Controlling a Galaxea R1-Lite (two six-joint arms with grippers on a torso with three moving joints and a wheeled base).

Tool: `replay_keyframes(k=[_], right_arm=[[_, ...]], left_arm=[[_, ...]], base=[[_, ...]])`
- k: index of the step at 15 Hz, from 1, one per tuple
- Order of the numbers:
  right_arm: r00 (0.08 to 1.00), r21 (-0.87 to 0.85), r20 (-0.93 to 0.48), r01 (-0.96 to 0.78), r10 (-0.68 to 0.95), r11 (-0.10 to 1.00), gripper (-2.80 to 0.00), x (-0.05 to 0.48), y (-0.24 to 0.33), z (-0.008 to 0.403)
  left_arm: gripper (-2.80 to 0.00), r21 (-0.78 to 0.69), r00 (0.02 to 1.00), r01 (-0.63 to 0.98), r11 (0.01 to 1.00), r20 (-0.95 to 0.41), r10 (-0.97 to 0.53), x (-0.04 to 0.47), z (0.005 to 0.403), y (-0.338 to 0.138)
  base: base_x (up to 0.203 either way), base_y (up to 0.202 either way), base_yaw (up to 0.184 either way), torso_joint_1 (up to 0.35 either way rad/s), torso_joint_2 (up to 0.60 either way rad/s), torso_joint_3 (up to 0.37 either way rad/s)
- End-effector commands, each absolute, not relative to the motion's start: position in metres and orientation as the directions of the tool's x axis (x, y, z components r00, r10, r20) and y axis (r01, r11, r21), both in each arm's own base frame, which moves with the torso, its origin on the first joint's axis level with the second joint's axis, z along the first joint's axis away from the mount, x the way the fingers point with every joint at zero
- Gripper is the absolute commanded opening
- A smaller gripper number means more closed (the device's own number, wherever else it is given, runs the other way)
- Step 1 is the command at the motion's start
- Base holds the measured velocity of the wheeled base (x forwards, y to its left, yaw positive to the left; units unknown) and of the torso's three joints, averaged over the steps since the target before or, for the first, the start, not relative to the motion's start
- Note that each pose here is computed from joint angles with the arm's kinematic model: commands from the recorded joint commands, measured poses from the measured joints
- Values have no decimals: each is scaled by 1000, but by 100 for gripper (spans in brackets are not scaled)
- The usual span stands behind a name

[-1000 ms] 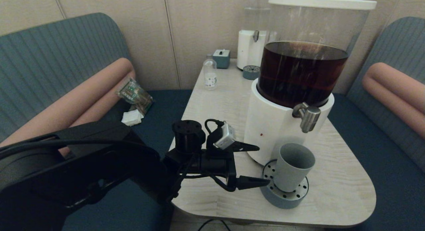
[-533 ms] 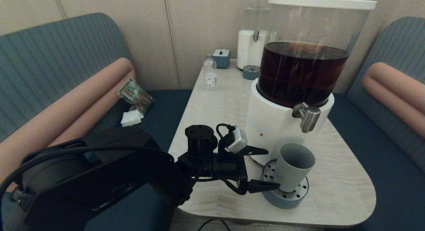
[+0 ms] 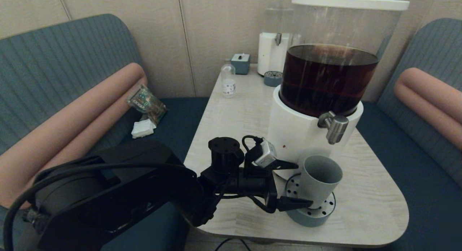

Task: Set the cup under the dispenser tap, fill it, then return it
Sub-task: Place the cup next to the water dispenser

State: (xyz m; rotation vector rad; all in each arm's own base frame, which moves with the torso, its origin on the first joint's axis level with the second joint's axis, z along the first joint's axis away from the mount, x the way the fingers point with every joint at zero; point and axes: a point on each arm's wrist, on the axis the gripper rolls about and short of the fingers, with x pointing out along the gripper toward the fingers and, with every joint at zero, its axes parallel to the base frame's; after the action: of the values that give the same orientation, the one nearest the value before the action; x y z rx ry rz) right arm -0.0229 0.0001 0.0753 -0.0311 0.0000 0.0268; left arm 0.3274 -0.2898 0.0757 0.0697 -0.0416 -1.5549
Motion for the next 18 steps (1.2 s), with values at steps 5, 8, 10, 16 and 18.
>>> replay_keyframes(k=[5,8,10,16,18], right_arm=[[1000,-31,-1,-28,28,999,-280,-23,0,75],[1000,-31,-2,-28,28,999,-280,-23,0,75],[1000,-32,0,-28,28,999,-280,-23,0,75],[1000,-31,0,-28,28,999,-280,-23,0,75],[1000,-32,-1,-28,28,999,-280,-23,0,75]], left_arm=[[0,74,15,997,14,-9,-1000,328,68,-306],[0,69,9,998,9,-5,-1000,327,66,-313],[0,83,-6,997,-6,9,-1000,327,66,-323],[0,101,-7,995,-4,28,-1000,324,65,-339],[0,107,11,994,14,36,-999,325,65,-342]], base=[[0,0,0,0,0,0],[0,0,0,0,0,0],[0,0,0,0,0,0],[0,0,0,0,0,0],[0,0,0,0,0,0]])
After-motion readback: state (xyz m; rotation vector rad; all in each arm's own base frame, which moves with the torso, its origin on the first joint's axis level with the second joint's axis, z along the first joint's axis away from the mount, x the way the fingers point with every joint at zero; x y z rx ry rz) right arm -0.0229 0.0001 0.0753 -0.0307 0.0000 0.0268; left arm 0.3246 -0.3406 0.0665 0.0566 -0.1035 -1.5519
